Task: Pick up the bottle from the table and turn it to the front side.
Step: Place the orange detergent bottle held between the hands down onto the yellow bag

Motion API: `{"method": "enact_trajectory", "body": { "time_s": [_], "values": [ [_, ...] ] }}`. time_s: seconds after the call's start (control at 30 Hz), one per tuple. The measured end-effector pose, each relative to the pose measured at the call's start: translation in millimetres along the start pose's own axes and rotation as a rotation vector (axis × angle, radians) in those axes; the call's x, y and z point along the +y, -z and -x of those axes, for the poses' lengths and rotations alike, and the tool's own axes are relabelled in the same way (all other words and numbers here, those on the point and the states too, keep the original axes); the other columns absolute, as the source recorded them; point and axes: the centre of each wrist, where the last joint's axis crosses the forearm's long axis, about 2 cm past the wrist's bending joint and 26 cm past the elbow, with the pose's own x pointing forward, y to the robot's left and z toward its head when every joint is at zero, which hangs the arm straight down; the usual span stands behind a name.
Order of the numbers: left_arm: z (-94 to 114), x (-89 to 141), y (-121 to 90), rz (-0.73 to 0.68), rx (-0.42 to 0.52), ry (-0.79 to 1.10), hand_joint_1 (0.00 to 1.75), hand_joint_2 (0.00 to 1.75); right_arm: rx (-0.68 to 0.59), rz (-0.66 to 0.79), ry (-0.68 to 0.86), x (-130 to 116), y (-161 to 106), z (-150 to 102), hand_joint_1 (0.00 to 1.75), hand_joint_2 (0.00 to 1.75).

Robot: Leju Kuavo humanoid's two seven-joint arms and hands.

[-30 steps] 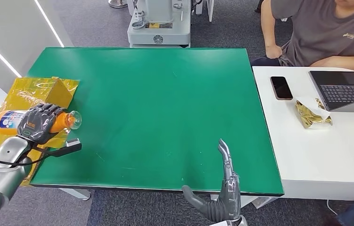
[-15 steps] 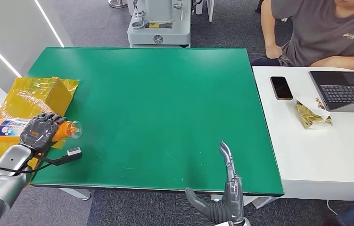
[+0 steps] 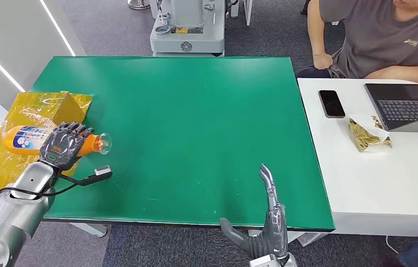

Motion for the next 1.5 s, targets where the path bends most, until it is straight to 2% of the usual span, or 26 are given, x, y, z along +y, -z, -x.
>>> {"method": "enact_trajectory", "body": {
  "time_s": [0.3,0.6,0.93,0.97,1.03,1.1,1.17,1.5],
  "values": [
    [-2.9,5.7,4.7,-0.051,0.03,-0.021,1.75,1.75,-0.013,-0.019,-0.003,0.2,6.6,6.6,0.0,1.75],
    [-23.1,-9.3,-12.6,-0.03,0.046,-0.069,1.75,1.75,0.01,-0.013,-0.017,-2.9,3.4,12.7,0.0,1.75],
    [-43.3,-12.2,-12.5,-0.046,0.059,-0.118,1.75,1.75,0.021,-0.029,-0.021,-6.1,1.8,16.9,0.0,1.75],
    [-45.2,-12.4,-12.5,-0.047,0.06,-0.123,1.68,1.75,0.022,-0.032,-0.023,-6.6,1.3,17.4,0.0,1.75],
    [-48.8,-12.9,-12.8,-0.05,0.063,-0.131,1.07,1.75,0.024,-0.035,-0.025,-7.6,0.3,18.2,0.0,1.75],
    [-51.7,-13.2,-12.9,-0.053,0.061,-0.139,0.29,1.75,0.027,-0.036,-0.028,-8.7,-1.3,18.9,0.0,1.75],
    [-54.0,-13.6,-13.1,-0.055,0.058,-0.146,0.03,1.75,0.032,-0.033,-0.031,-9.9,-3.2,19.5,0.0,1.75],
    [-63.1,-25.7,-21.9,-0.002,0.088,-0.2,0.0,1.75,0.052,-0.02,-0.037,-15.3,-8.6,22.4,0.0,1.75]
  ]
}}
